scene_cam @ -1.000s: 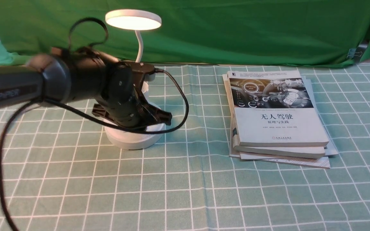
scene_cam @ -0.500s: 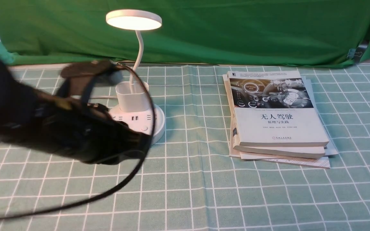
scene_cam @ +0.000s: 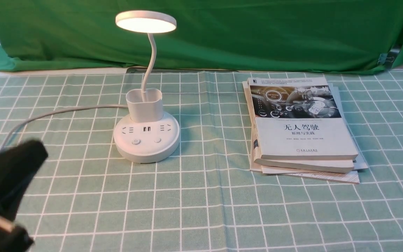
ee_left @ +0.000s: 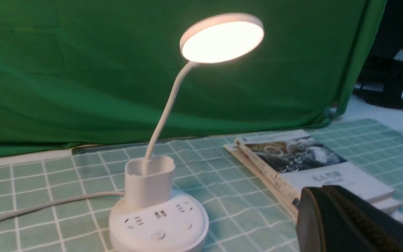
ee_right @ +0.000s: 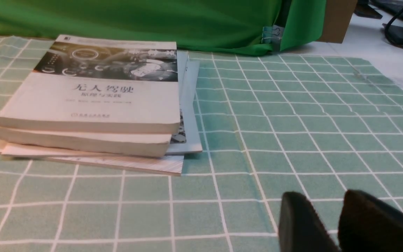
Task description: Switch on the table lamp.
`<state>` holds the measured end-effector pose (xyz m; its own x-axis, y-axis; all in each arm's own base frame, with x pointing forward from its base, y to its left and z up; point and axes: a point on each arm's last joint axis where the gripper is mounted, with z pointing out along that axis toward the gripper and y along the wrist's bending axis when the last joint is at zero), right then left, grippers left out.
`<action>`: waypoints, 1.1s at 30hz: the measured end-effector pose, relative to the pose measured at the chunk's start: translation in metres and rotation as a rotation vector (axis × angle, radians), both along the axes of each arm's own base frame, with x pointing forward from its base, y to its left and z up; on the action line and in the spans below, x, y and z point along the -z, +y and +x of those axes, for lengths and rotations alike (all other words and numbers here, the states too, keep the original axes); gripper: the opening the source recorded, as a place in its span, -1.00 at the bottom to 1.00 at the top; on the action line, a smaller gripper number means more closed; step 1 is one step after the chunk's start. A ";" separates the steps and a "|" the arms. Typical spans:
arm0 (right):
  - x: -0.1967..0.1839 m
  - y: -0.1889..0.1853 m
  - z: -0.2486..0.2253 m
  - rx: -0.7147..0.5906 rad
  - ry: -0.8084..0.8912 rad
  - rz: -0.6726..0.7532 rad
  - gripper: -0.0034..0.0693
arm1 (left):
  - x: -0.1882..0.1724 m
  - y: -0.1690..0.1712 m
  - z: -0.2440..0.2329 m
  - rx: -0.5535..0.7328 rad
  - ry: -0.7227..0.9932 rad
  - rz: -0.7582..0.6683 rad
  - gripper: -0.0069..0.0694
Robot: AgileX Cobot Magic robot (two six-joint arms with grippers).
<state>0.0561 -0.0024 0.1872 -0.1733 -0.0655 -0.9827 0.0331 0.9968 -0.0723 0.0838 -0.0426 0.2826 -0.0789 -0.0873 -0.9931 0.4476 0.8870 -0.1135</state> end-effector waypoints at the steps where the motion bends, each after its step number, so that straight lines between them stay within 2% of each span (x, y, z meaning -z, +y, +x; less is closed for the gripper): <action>1: 0.000 0.000 0.000 0.000 0.000 0.000 -0.24 | 0.012 0.002 -0.003 0.000 0.004 0.025 -0.82; 9: 0.000 0.000 0.000 0.000 0.000 -0.001 -0.24 | 0.081 0.007 -0.009 -0.007 0.066 0.214 -0.82; 14: 0.000 0.000 0.000 0.000 0.000 -0.001 -0.24 | 0.076 0.012 -0.007 -0.079 -0.082 0.196 -0.82; 17: 0.000 0.000 0.000 0.000 0.000 -0.001 -0.24 | 0.064 0.020 -0.008 -0.179 -0.217 0.185 -0.82; 22: 0.000 0.000 0.000 0.000 0.000 -0.001 -0.24 | 0.058 0.030 -0.013 -0.293 -0.276 0.162 -0.82; 26: 0.000 0.000 0.000 0.000 0.000 -0.001 -0.24 | 0.063 0.034 -0.021 -0.343 -0.220 0.114 -0.82; 33: 0.000 0.000 0.000 0.000 0.002 -0.001 -0.24 | 0.090 0.036 -0.028 -0.348 0.067 0.105 -0.82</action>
<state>0.0561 -0.0024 0.1870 -0.1754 -0.0663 -0.9823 0.0327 0.9968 -0.0731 0.0557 -0.0068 0.1923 -0.1277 -0.0182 -0.9916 0.1122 0.9932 -0.0326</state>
